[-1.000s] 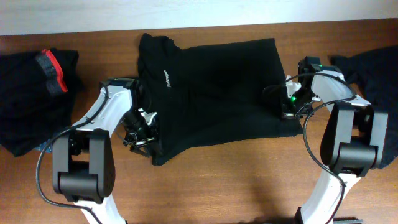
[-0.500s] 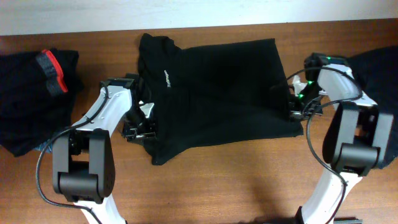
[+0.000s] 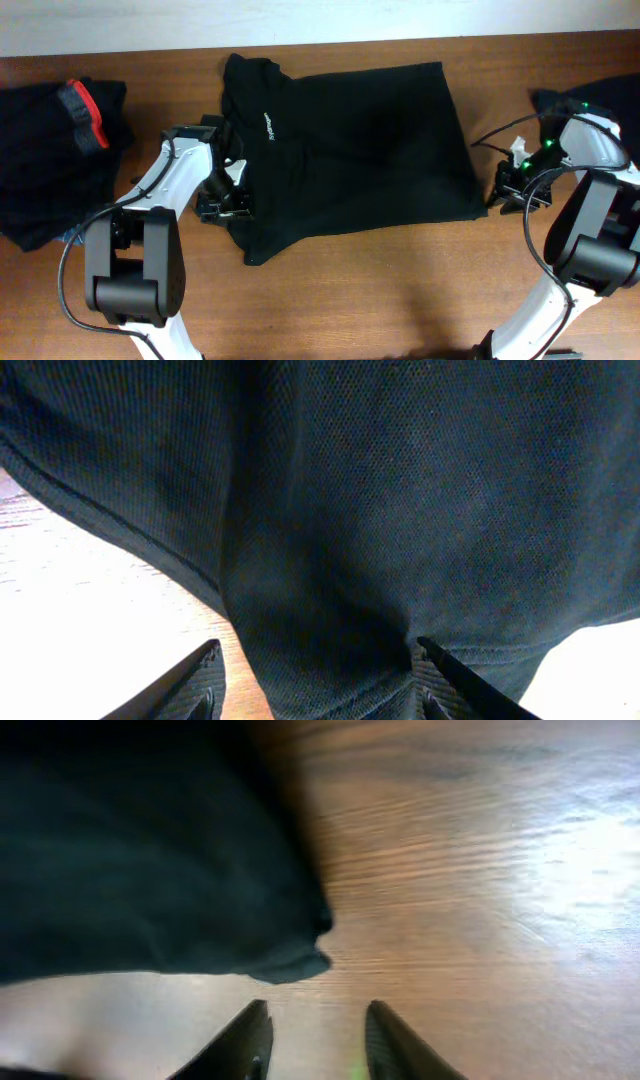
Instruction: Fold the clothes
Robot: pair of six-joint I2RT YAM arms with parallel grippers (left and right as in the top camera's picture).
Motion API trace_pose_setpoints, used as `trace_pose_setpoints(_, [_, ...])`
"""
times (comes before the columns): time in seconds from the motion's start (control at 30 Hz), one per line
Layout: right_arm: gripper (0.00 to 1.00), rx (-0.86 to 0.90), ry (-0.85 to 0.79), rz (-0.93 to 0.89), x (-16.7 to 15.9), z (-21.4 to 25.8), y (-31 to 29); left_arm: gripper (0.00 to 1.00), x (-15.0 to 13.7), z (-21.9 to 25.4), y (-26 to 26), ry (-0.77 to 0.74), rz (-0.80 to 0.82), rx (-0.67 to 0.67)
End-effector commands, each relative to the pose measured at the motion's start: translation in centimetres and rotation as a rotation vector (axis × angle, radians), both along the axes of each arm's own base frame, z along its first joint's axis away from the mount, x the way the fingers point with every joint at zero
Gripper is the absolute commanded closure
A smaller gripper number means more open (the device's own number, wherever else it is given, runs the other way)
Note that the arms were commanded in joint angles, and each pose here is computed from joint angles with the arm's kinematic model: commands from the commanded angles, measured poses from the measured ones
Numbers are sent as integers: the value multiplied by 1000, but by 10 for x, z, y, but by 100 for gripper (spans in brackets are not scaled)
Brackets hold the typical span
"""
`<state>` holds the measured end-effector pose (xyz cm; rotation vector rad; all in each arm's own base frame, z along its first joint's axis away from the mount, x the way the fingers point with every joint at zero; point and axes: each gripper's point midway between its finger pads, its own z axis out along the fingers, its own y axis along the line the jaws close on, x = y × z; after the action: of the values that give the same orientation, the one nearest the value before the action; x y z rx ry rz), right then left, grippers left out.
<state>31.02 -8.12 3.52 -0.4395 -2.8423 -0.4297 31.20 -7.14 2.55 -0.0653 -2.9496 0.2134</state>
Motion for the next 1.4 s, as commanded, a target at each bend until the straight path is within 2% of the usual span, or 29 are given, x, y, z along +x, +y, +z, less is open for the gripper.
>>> trace_pose_setpoints(0.0, [63, 46, -22, 23, -2, 5, 16, 40, 0, -2, 2, 3, 5, 9])
trace_pose_setpoints(0.2, [63, 57, -1, 22, -13, -11, 21, 36, 3, -3, 1, -8, 5, 7])
trace_pose_setpoints(0.43, [65, 77, -35, 12, -9, -20, 25, 34, 7, -3, 1, -22, 6, 5])
trace_pose_setpoints(0.53, [78, 73, -44, 10, -6, -21, 24, 34, 7, -3, 1, -23, 6, 5])
trace_pose_setpoints(0.63, [81, 71, -49, 11, -5, -21, 24, 34, 7, -3, 0, -26, 6, 5])
trace_pose_setpoints(0.73, [81, 70, -49, 11, -5, -21, 24, 34, 7, -3, 0, -26, 6, 5])
trace_pose_setpoints(0.83, [73, 70, -51, 11, -5, -21, 24, 34, 7, -3, 0, -26, 6, 5])
trace_pose_setpoints(1.23, [75, 52, -80, -12, 4, -24, 20, 34, 7, -3, 0, -26, 6, 5])
trace_pose_setpoints(1.33, [85, 49, -87, -12, 6, -24, 20, 34, 7, -3, 0, -26, 6, 5])
trace_pose_setpoints(1.37, [96, 49, -89, -12, 6, -24, 20, 34, 7, -3, 0, -26, 6, 4])
